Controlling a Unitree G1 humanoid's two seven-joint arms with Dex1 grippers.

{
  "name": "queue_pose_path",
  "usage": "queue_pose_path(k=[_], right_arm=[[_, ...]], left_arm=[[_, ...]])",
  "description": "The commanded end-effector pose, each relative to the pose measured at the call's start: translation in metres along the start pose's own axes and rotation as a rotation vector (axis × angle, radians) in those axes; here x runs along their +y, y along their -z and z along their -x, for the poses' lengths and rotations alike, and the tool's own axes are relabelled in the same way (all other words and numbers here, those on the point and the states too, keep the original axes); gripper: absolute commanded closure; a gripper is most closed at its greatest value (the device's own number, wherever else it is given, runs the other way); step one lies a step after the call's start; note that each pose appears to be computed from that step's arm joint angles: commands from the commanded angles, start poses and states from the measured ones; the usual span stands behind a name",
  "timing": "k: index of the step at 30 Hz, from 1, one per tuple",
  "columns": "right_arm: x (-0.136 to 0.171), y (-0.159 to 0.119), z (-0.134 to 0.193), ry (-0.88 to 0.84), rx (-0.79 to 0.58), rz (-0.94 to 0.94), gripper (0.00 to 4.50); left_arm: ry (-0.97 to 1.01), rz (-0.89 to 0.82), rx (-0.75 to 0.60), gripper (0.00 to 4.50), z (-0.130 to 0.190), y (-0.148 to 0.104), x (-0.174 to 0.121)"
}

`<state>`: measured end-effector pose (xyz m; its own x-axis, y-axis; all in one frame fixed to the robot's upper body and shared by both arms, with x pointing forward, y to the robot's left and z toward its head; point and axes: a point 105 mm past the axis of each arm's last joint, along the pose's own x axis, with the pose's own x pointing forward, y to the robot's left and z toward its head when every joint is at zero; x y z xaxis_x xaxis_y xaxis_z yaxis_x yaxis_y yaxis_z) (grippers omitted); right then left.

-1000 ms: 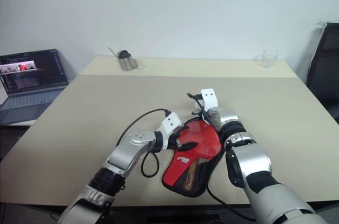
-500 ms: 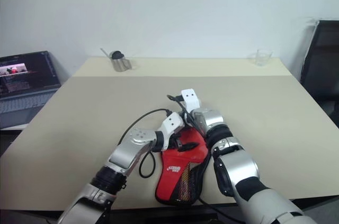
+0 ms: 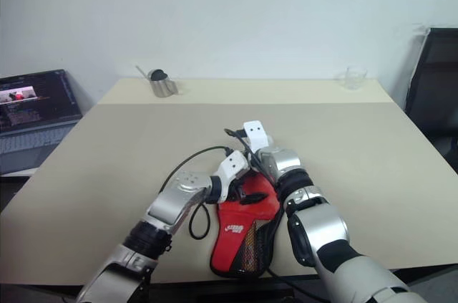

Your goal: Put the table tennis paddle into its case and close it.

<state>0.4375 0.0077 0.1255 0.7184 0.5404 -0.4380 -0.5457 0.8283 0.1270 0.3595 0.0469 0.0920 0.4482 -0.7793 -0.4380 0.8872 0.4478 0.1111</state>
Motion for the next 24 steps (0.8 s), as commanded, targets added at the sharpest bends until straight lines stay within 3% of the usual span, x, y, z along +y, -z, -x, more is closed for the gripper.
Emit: queue_pose_path(k=[1,12,24], right_arm=[[-0.001,-0.021,0.006,-0.01,-0.052,-0.006,4.49],[-0.027,-0.033,0.015,0.073,-0.082,-0.001,4.49],[-0.051,-0.016,0.016,0.179,-0.042,0.019,4.49]], left_arm=[[-0.008,0.159,0.192,0.24,-0.002,0.067,-0.004],[0.019,0.167,0.2,0.24,-0.002,0.071,-0.012],[0.036,0.154,0.207,0.24,-0.001,0.072,-0.016]])
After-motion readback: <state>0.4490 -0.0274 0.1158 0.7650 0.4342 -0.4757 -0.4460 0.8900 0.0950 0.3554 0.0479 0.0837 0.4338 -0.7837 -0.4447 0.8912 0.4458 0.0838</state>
